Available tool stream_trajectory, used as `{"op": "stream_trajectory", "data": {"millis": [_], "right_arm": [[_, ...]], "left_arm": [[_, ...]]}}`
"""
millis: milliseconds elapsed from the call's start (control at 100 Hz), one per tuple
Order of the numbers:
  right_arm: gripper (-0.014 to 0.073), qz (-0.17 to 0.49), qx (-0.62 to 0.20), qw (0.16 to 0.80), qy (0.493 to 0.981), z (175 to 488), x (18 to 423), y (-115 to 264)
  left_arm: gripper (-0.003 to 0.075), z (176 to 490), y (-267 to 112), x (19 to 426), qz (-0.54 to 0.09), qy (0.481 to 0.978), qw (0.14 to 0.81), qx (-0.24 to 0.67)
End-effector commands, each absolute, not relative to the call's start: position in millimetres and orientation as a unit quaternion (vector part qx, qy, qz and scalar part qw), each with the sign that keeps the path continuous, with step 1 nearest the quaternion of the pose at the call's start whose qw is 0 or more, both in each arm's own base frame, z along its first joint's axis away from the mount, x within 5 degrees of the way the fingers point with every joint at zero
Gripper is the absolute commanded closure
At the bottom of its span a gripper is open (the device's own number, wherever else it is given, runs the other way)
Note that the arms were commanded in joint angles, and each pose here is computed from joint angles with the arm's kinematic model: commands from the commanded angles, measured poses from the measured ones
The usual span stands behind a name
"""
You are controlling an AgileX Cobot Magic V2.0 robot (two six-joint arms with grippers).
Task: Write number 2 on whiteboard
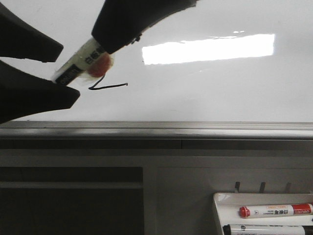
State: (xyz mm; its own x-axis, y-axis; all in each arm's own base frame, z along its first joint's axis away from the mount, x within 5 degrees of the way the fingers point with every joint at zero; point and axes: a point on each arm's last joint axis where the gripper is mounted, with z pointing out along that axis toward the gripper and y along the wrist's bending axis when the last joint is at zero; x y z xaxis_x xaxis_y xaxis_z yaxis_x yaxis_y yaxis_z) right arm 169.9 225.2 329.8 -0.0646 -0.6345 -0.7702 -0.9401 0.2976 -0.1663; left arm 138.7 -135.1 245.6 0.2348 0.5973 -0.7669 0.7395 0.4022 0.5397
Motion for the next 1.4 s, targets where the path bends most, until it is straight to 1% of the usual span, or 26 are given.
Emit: {"op": "stream_trajectory", "data": {"millis": [0, 70, 160, 200, 210, 220, 360, 400, 760, 810, 860, 880, 910, 930, 980, 1000, 1010, 1050, 1080, 1110, 1150, 1160, 1220, 1270, 1340, 1390], "right_arm": [[0.0645, 0.209, -0.540, 0.447, 0.682, 357, 168, 226], [0.0645, 0.211, -0.539, 0.449, 0.681, 360, 168, 226], [0.0645, 0.213, -0.538, 0.449, 0.680, 362, 168, 226], [0.0645, 0.214, -0.538, 0.448, 0.681, 362, 167, 226], [0.0645, 0.214, -0.538, 0.448, 0.681, 362, 167, 226], [0.0645, 0.214, -0.538, 0.448, 0.681, 362, 167, 226], [0.0645, 0.214, -0.539, 0.447, 0.681, 362, 167, 226], [0.0645, 0.214, -0.539, 0.447, 0.681, 362, 167, 226], [0.0644, 0.215, -0.535, 0.452, 0.681, 362, 168, 227], [0.0628, 0.215, -0.535, 0.452, 0.681, 362, 168, 227], [0.0559, 0.213, -0.536, 0.452, 0.680, 362, 168, 227], [0.0510, 0.211, -0.538, 0.452, 0.679, 362, 169, 227], [0.0405, 0.209, -0.538, 0.455, 0.678, 362, 169, 227], [0.0358, 0.208, -0.536, 0.458, 0.677, 363, 169, 227], [0.0158, 0.204, -0.527, 0.471, 0.677, 364, 173, 225], [0.0111, 0.202, -0.523, 0.476, 0.677, 365, 175, 225], [0.0068, 0.201, -0.520, 0.480, 0.678, 366, 177, 224], [-0.0032, 0.196, -0.510, 0.493, 0.677, 368, 180, 222], [-0.0069, 0.192, -0.500, 0.504, 0.677, 371, 184, 219], [-0.0064, 0.189, -0.492, 0.511, 0.679, 372, 187, 216], [-0.0043, 0.186, -0.479, 0.523, 0.680, 376, 190, 211], [-0.0040, 0.186, -0.477, 0.525, 0.681, 377, 190, 210], [-0.0006, 0.181, -0.461, 0.537, 0.683, 381, 194, 203], [0.0018, 0.179, -0.453, 0.545, 0.682, 385, 194, 198], [0.0043, 0.176, -0.448, 0.551, 0.682, 388, 195, 194], [0.0052, 0.176, -0.447, 0.552, 0.682, 389, 194, 193]], "left_arm": [[0.0314, 262, -143, 140, -0.085, 0.588, 0.604, 0.530], [0.0370, 262, -143, 140, -0.085, 0.588, 0.604, 0.530], [0.0481, 263, -143, 140, -0.088, 0.585, 0.608, 0.530], [0.0543, 263, -143, 140, -0.088, 0.584, 0.608, 0.529], [0.0543, 263, -143, 140, -0.088, 0.584, 0.608, 0.529], [0.0569, 263, -143, 140, -0.088, 0.584, 0.608, 0.529], [0.0716, 263, -143, 140, -0.088, 0.584, 0.608, 0.529], [0.0743, 263, -143, 140, -0.088, 0.584, 0.608, 0.529], [0.0741, 263, -143, 140, -0.088, 0.584, 0.608, 0.529], [0.0741, 263, -143, 140, -0.088, 0.584, 0.608, 0.529], [0.0741, 263, -143, 140, -0.088, 0.586, 0.608, 0.529], [0.0741, 263, -143, 140, -0.088, 0.586, 0.608, 0.529], [0.0741, 263, -143, 140, -0.091, 0.589, 0.608, 0.525], [0.0741, 263, -143, 140, -0.093, 0.591, 0.608, 0.522], [0.0741, 264, -143, 141, -0.098, 0.598, 0.609, 0.513], [0.0741, 264, -142, 141, -0.099, 0.601, 0.609, 0.508], [0.0741, 264, -142, 142, -0.100, 0.602, 0.610, 0.506], [0.0741, 264, -140, 144, -0.104, 0.612, 0.612, 0.490], [0.0741, 265, -137, 148, -0.111, 0.631, 0.614, 0.462], [0.0741, 265, -133, 151, -0.115, 0.647, 0.615, 0.437], [0.0741, 266, -125, 159, -0.130, 0.684, 0.616, 0.369], [0.0741, 266, -124, 159, -0.128, 0.685, 0.617, 0.367], [0.0741, 267, -107, 171, -0.146, 0.733, 0.615, 0.251], [0.0741, 265, -94, 181, -0.145, 0.755, 0.613, 0.180], [0.0741, 258, -83, 191, -0.133, 0.776, 0.602, 0.133], [0.0741, 254, -81, 195, -0.137, 0.792, 0.584, 0.111]]}}
